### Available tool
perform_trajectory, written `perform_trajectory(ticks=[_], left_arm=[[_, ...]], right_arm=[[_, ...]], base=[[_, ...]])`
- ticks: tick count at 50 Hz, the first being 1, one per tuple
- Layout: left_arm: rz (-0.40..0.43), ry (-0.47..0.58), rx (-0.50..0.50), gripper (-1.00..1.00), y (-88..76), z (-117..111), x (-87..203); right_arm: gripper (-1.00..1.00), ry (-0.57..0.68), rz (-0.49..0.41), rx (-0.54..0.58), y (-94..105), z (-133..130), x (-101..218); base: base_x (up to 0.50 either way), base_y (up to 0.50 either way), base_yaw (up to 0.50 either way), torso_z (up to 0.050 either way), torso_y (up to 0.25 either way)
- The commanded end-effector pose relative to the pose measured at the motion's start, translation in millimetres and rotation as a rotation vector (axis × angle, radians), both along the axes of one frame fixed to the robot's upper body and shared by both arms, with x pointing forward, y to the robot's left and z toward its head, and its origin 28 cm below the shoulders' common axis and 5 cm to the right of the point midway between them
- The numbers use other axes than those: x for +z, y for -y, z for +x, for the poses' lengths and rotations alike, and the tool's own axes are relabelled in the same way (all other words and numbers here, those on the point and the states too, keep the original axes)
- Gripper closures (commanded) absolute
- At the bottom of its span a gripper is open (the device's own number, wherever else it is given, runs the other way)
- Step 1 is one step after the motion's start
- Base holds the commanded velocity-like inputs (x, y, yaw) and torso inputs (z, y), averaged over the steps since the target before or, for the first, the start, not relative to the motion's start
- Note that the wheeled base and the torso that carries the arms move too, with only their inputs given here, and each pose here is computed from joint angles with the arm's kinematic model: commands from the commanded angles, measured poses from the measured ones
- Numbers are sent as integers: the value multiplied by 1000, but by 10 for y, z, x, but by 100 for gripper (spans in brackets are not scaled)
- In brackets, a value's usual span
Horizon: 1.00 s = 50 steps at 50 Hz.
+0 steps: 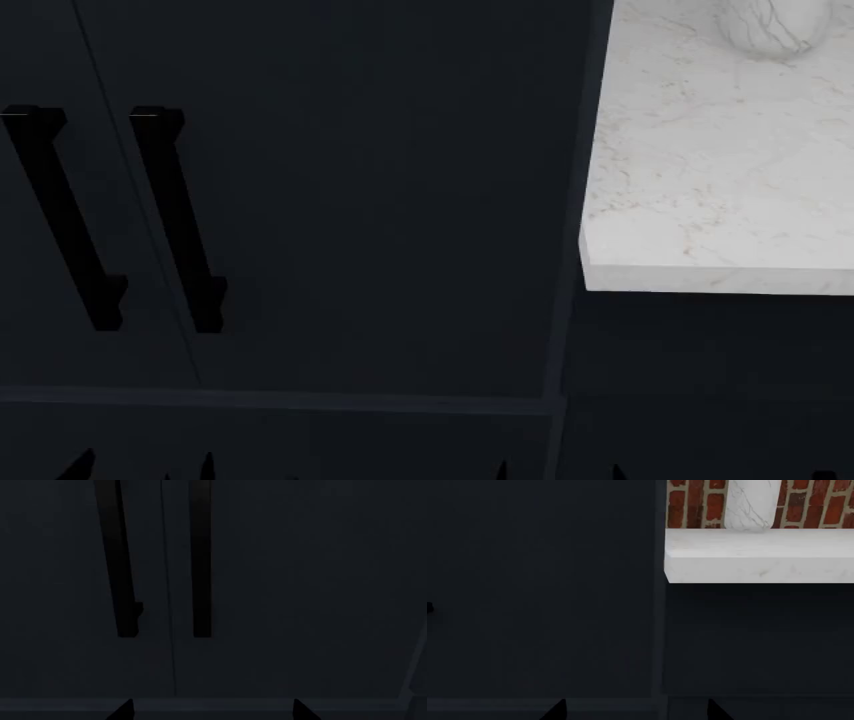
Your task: Press the stop button on the microwave
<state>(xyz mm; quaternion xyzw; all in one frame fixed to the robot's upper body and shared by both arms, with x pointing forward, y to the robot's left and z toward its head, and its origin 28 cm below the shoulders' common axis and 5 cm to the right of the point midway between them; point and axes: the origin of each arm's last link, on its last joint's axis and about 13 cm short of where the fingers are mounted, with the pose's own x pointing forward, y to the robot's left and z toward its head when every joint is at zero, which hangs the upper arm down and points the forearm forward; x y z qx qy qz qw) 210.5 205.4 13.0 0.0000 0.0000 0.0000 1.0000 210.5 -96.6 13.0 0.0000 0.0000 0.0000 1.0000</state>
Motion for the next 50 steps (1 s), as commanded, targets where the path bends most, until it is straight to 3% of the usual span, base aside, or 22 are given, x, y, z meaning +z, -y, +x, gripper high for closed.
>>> perform_trajectory(ticks=[1,11,18,24,27,29,30,31,35,37,38,39,43,44,49,50], left_arm=[[0,0,0,-100,0,5,-11],[40,-20,6,-100,-20,-82,37],[92,-63,77,-100,-185,-296,-17],[170,-160,129,-100,-388,-526,-162],[196,-252,189,-100,-520,-671,-367],[107,-369,205,-100,-614,-756,-595],[151,-417,193,-100,-649,-794,-726],[115,-460,170,-100,-670,-828,-822],[85,-563,272,-100,-859,-966,-1253],[97,-520,264,-100,-930,-797,-1337],[52,-599,251,-100,-930,-936,-1439],[70,-699,278,-100,-932,-1152,-1524],[43,-778,320,-100,-949,-1328,-1566],[43,-852,351,-100,-928,-1471,-1603],[11,-951,381,-100,-890,-1651,-1643],[11,-951,381,-100,-890,-1651,-1643]], right_arm=[[-100,0,0,0,-6,7,-18],[-100,16,-19,-13,38,-118,196],[-100,82,-32,-37,44,-184,468],[-100,136,-46,-49,43,-180,736],[-100,191,-53,-47,25,-187,933],[-100,228,-58,-43,5,-183,1072],[-100,252,-49,-33,-9,-191,1133],[-100,281,-63,-20,-18,-203,1175],[-100,347,-46,-23,-41,-222,1422],[-100,383,-46,-25,-53,-228,1550],[-100,398,-49,-21,-60,-223,1607],[-100,418,-51,-19,-64,-227,1675],[-100,489,-37,-26,-70,-229,1941],[-100,538,-37,-26,-99,-199,2122],[-100,589,-27,-24,-125,-163,2417],[-100,415,22,80,-169,19,2162]], base=[[0,0,0,0,0],[0,0,0,0,0],[0,0,0,0,0],[0,0,0,0,0],[0,0,0,0,0],[0,0,0,0,0],[0,0,0,0,0],[0,0,0,0,0],[0,0,0,0,0],[0,0,0,0,0],[0,0,0,0,0],[0,0,0,0,0],[0,0,0,0,0],[0,0,0,0,0],[0,0,0,0,0],[0,0,0,0,0]])
